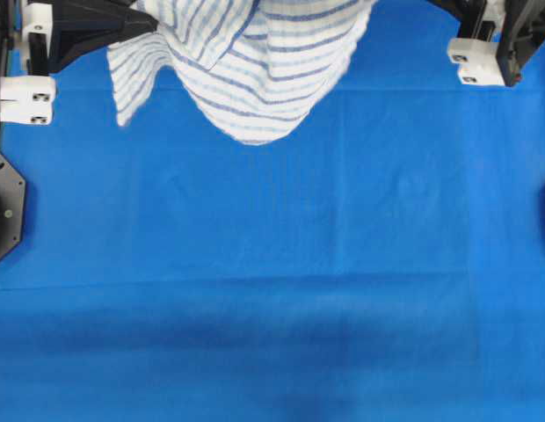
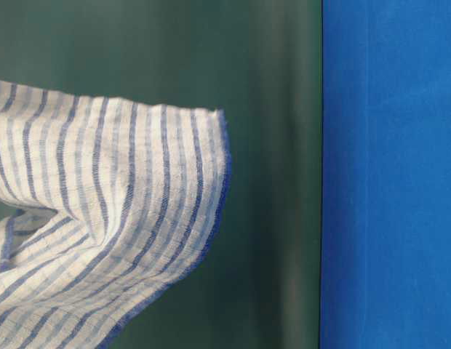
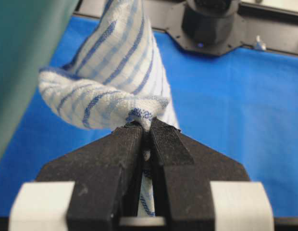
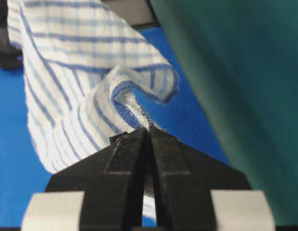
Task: Lift the towel with both arms.
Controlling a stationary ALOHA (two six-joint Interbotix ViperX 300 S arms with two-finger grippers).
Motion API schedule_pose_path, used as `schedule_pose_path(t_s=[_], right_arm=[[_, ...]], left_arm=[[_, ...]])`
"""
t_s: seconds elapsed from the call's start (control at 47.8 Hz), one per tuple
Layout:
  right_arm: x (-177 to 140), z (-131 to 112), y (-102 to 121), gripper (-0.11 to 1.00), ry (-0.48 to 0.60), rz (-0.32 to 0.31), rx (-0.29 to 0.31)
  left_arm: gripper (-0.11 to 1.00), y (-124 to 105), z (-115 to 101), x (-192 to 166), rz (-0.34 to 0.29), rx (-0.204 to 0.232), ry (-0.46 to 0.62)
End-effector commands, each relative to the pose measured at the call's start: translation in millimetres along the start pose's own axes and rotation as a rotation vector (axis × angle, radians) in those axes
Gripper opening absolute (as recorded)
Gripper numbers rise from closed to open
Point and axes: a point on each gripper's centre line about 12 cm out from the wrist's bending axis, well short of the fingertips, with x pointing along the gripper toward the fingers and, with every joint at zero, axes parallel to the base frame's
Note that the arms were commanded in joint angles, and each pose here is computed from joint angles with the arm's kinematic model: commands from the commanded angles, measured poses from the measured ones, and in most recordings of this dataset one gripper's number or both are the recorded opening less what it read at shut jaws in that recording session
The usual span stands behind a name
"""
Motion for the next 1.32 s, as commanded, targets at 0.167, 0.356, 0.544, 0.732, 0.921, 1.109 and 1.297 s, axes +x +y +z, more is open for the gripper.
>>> schedule_pose_path(t_s=[0.167, 0.356, 0.544, 0.732, 0.921, 1.109, 1.297], right_arm=[[-17.7, 8.8, -2.6, 0.04, -0.039, 0.006, -0.022], [-18.9, 8.9, -4.3, 0.33, -0.045, -0.002, -0.026], [-19.3, 8.6, -5.1, 0.71, -0.045, -0.008, -0.024], [-17.7, 4.5, -5.0, 0.71, -0.03, -0.009, -0.022], [3.4, -30.8, -1.4, 0.71, 0.056, -0.007, -0.041], [25.8, -71.9, 4.2, 0.71, 0.086, 0.016, -0.024], [34.7, -97.8, 7.8, 0.71, 0.069, 0.041, -0.005]], left_arm=[[0.02, -1.1, 8.1, -16.2, -0.002, 0.058, -0.034], [0.43, -1.0, 12.1, -25.2, -0.002, 0.05, -0.084], [0.91, -0.9, 4.2, -29.0, -0.004, 0.04, -0.083], [0.93, -0.7, -4.2, -26.1, -0.004, 0.019, -0.063], [0.94, 0.7, -45.4, -7.1, -0.002, 0.014, 0.008], [0.94, 0.9, -95.3, 9.0, -0.005, -0.004, 0.017], [0.94, 1.7, -129.1, 14.7, -0.004, -0.009, 0.019]])
